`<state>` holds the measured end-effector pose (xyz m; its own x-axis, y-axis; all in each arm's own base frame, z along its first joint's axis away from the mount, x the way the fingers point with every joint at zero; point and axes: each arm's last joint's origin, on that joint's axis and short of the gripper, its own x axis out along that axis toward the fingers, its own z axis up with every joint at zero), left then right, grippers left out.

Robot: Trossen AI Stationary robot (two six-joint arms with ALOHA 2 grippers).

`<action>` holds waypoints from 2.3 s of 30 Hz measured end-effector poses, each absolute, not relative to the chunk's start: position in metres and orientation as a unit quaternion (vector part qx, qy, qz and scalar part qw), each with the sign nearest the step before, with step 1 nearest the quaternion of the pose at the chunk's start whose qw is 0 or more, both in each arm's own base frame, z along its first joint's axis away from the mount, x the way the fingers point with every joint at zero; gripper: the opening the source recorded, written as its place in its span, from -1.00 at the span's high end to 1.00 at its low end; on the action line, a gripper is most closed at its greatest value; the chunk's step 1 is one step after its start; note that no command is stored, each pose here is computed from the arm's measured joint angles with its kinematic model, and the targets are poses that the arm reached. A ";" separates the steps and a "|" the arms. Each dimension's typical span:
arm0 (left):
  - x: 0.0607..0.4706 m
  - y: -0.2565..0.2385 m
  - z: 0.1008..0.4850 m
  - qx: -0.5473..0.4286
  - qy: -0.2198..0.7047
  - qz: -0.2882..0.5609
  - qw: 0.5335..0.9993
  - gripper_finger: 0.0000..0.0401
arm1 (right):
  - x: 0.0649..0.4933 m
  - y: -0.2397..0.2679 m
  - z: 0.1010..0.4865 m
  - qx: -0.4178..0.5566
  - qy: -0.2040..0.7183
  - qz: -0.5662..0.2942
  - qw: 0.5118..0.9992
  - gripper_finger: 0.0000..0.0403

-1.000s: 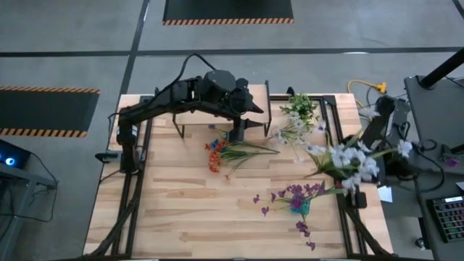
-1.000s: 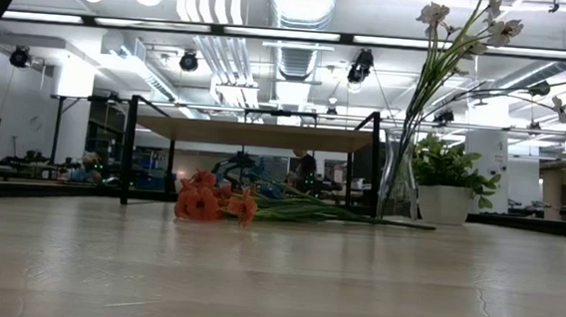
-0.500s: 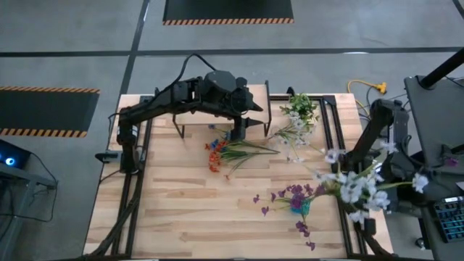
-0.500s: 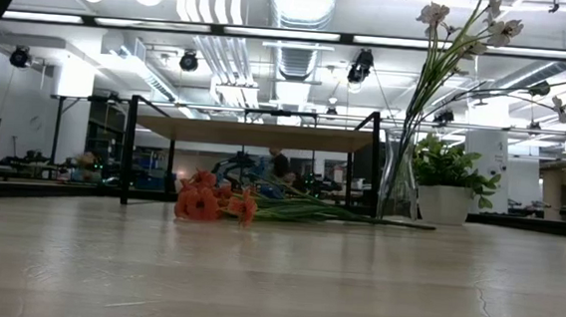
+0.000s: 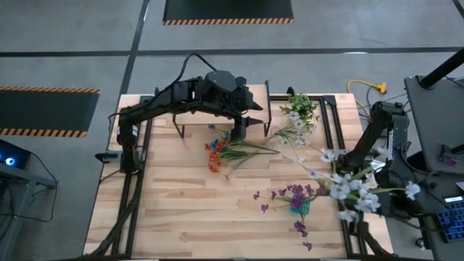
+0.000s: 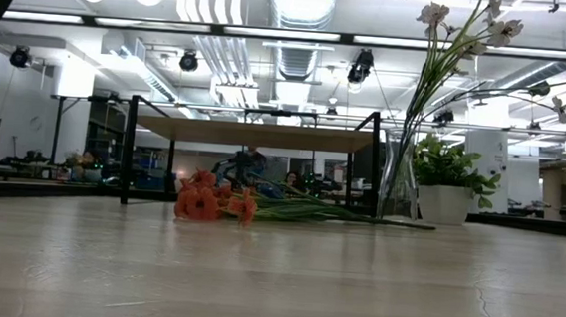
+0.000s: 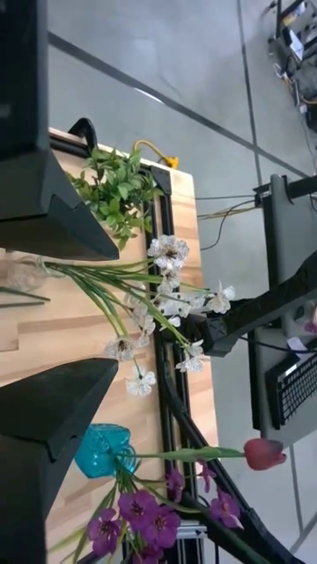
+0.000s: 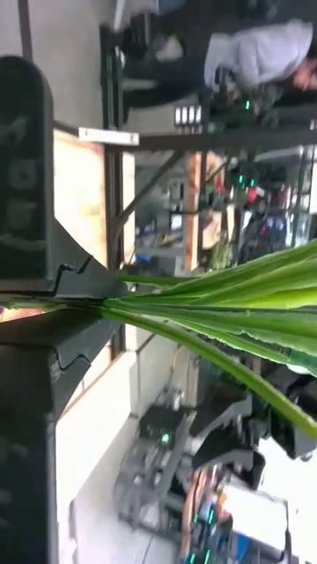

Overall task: Pick and place flowers into a vace then onto a shelf
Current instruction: Put the white flowers into the blue flower vase

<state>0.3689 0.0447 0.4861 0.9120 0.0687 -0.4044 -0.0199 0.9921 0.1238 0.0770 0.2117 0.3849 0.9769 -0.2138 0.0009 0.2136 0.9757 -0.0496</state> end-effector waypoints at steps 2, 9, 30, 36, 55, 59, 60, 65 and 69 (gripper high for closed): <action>0.369 0.045 0.486 0.058 0.209 0.024 0.976 0.13 | 0.075 0.212 0.389 -0.025 0.003 -0.107 0.994 0.96; 0.368 0.048 0.484 0.057 0.220 0.026 0.974 0.13 | 0.061 0.209 0.421 -0.009 -0.013 -0.037 0.999 0.96; 0.367 0.051 0.483 0.046 0.223 0.032 0.973 0.13 | 0.061 0.215 0.317 0.039 -0.003 -0.073 0.997 0.96; 0.367 0.051 0.483 0.046 0.223 0.045 0.973 0.12 | 0.065 0.212 0.290 0.045 -0.004 -0.083 0.996 0.96; 0.367 0.051 0.484 0.045 0.222 0.045 0.973 0.12 | 0.075 0.214 0.272 0.028 -0.003 -0.105 0.994 0.96; 0.367 0.051 0.484 0.045 0.223 0.045 0.973 0.12 | 0.075 0.217 0.289 0.041 -0.004 -0.103 0.994 0.96; 0.367 0.051 0.484 0.045 0.222 0.045 0.973 0.12 | 0.075 0.219 0.292 0.040 -0.004 -0.103 0.994 0.96; 0.367 0.051 0.483 0.045 0.225 0.045 0.972 0.12 | 0.072 0.232 0.296 0.029 -0.003 -0.090 0.995 0.96; 0.367 0.051 0.483 0.045 0.225 0.045 0.972 0.12 | 0.074 0.246 0.282 0.004 0.000 -0.090 0.996 0.96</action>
<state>0.3674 0.0514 0.4830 0.8949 0.1080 -0.4330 -0.0675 0.9919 0.1078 0.0741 0.2464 0.2821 0.9840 -0.1783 0.0000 0.1783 0.9839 0.0084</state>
